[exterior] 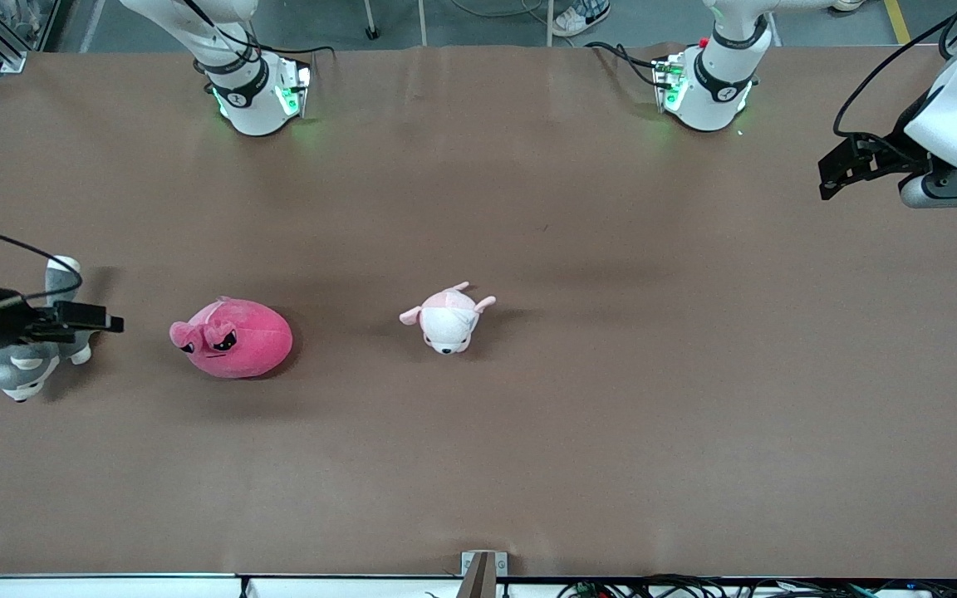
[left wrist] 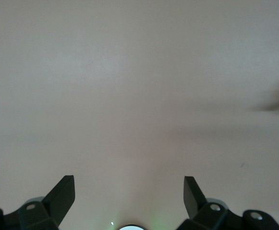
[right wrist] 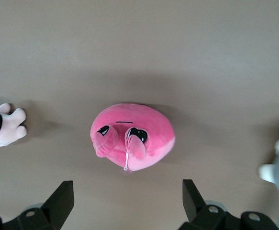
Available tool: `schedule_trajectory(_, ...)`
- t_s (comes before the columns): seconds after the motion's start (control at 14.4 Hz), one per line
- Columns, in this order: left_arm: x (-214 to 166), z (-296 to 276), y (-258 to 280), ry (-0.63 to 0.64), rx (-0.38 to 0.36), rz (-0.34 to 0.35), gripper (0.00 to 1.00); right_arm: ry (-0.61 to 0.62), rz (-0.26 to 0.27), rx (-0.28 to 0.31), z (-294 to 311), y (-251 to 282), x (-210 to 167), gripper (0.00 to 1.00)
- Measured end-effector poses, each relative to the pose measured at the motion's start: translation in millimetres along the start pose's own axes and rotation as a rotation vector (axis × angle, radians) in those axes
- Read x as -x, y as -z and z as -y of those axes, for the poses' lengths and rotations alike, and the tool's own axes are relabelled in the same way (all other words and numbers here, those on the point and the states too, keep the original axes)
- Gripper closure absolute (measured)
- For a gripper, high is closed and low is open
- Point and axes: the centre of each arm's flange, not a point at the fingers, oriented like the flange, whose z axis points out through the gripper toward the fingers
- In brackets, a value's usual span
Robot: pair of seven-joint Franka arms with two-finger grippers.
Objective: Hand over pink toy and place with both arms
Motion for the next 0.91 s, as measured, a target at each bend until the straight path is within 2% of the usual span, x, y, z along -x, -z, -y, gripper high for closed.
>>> schedule_trajectory(0.14, -1, -1, 2, -0.005, 0.013, -0.012, 0.00, -0.006, -0.060, 0.069, 25, 48, 20, 0.00)
schedule_trajectory(0.28, -3, -1, 3, -0.021, 0.037, -0.025, 0.00, -0.021, -0.112, 0.093, 26, 85, 41, 0.00)
schedule_trajectory(0.42, -3, 0, 3, -0.019, 0.045, -0.026, 0.00, -0.056, -0.143, 0.104, 16, 106, 59, 0.00)
schedule_trajectory(0.63, -3, 0, 2, -0.018, 0.046, -0.025, 0.00, -0.163, -0.141, 0.126, 14, 110, 73, 0.00)
schedule_trajectory(0.91, -3, 1, 0, -0.017, 0.045, -0.021, 0.00, -0.171, -0.137, 0.161, 22, 102, 75, 0.00)
